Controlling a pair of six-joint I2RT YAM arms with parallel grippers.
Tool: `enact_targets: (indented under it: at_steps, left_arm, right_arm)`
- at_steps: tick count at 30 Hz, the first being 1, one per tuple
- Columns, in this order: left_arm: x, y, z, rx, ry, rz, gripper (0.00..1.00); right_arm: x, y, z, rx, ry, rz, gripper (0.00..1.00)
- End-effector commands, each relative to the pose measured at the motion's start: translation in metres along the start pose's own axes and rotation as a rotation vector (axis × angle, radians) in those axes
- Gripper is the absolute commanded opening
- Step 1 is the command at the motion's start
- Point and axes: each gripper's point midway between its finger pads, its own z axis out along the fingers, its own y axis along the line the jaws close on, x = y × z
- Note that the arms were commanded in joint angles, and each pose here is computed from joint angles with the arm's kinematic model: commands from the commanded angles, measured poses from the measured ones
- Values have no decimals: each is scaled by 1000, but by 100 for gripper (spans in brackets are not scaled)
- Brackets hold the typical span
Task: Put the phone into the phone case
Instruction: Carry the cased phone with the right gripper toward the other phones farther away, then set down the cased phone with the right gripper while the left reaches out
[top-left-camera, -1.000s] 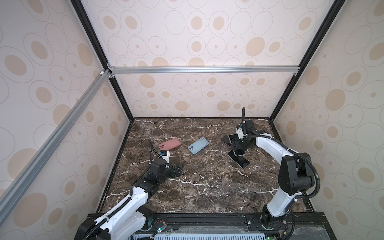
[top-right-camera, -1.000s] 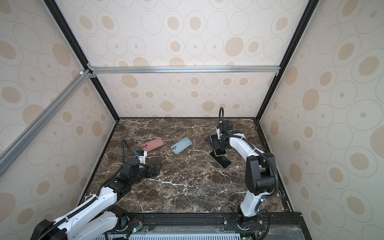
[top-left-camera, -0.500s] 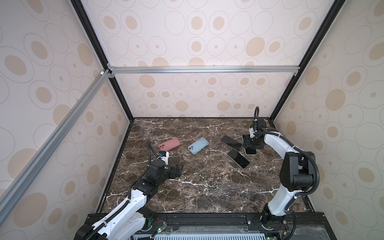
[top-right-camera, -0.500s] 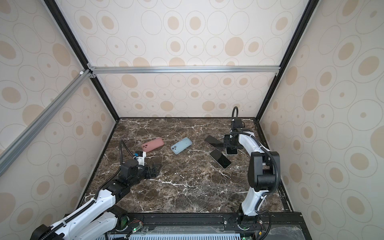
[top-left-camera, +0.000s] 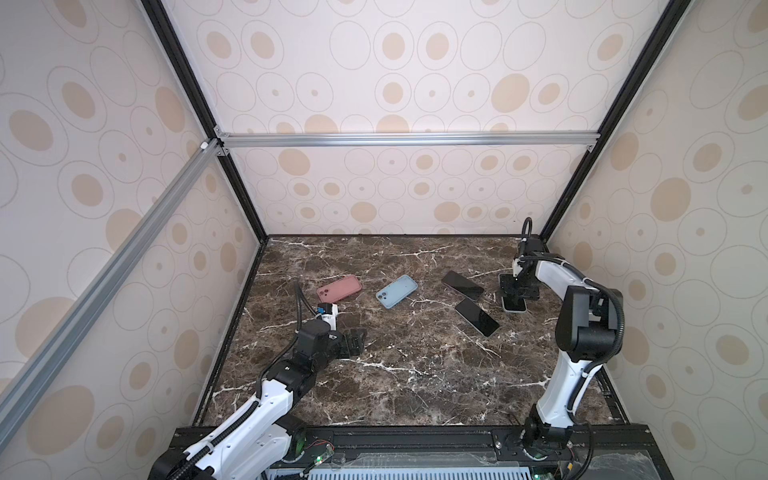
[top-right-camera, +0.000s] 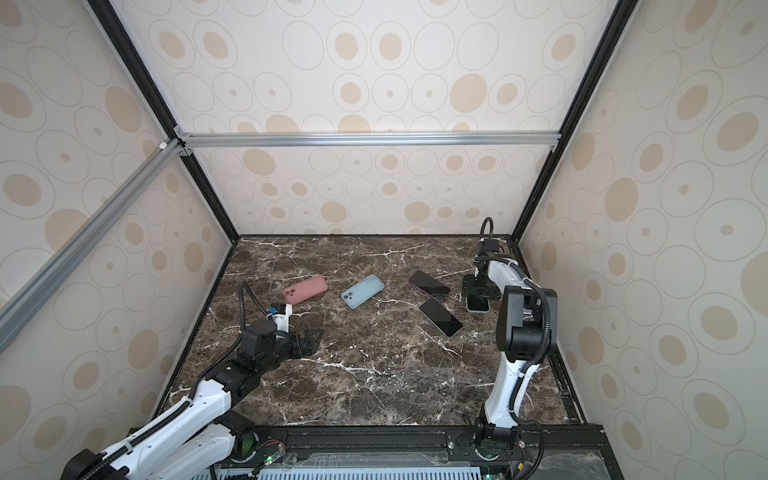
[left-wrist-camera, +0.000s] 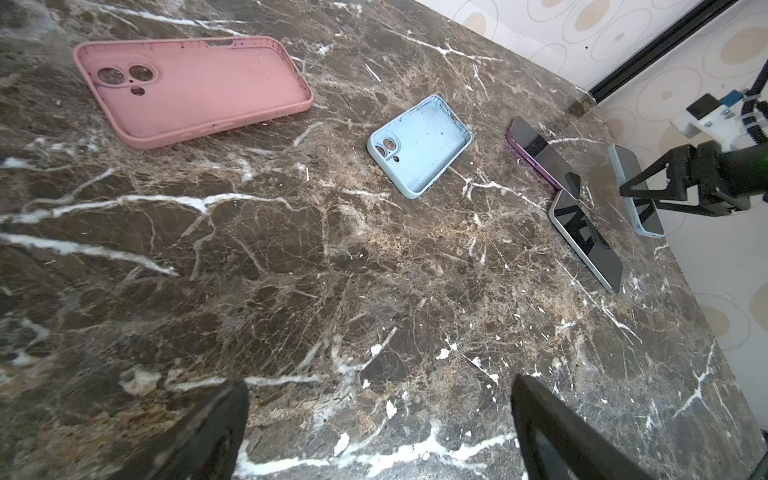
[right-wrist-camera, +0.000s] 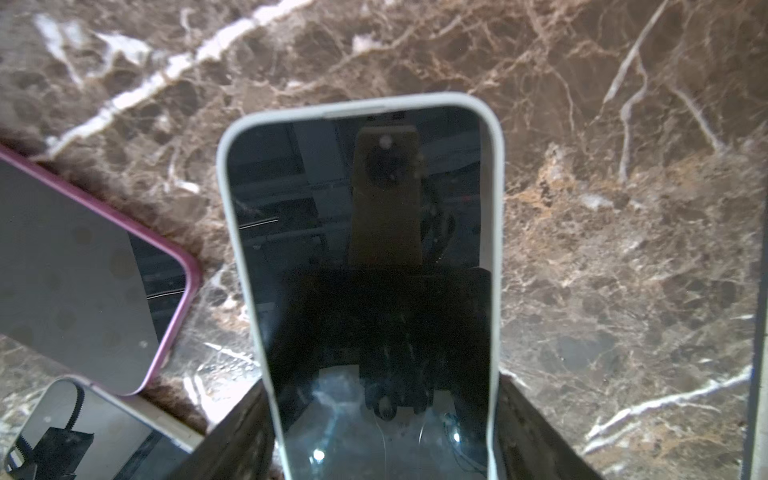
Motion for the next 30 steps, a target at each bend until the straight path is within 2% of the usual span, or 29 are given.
enact_targets:
  at_steps: [1, 14, 24, 30]
  left_arm:
    - [-6, 2, 0, -11, -24, 4, 99]
    - [-7, 2, 0, -11, -22, 3, 99]
    - [-8, 2, -1, -11, -29, 2, 99]
    - [-8, 2, 0, -12, -24, 4, 100]
  right_arm:
    - [-2, -3, 3, -13, 16, 10, 11]
    - [12, -11, 30, 9, 91, 17, 22]
    - [17, -9, 37, -4, 111, 16, 42]
    - [17, -12, 34, 12, 104, 8, 62]
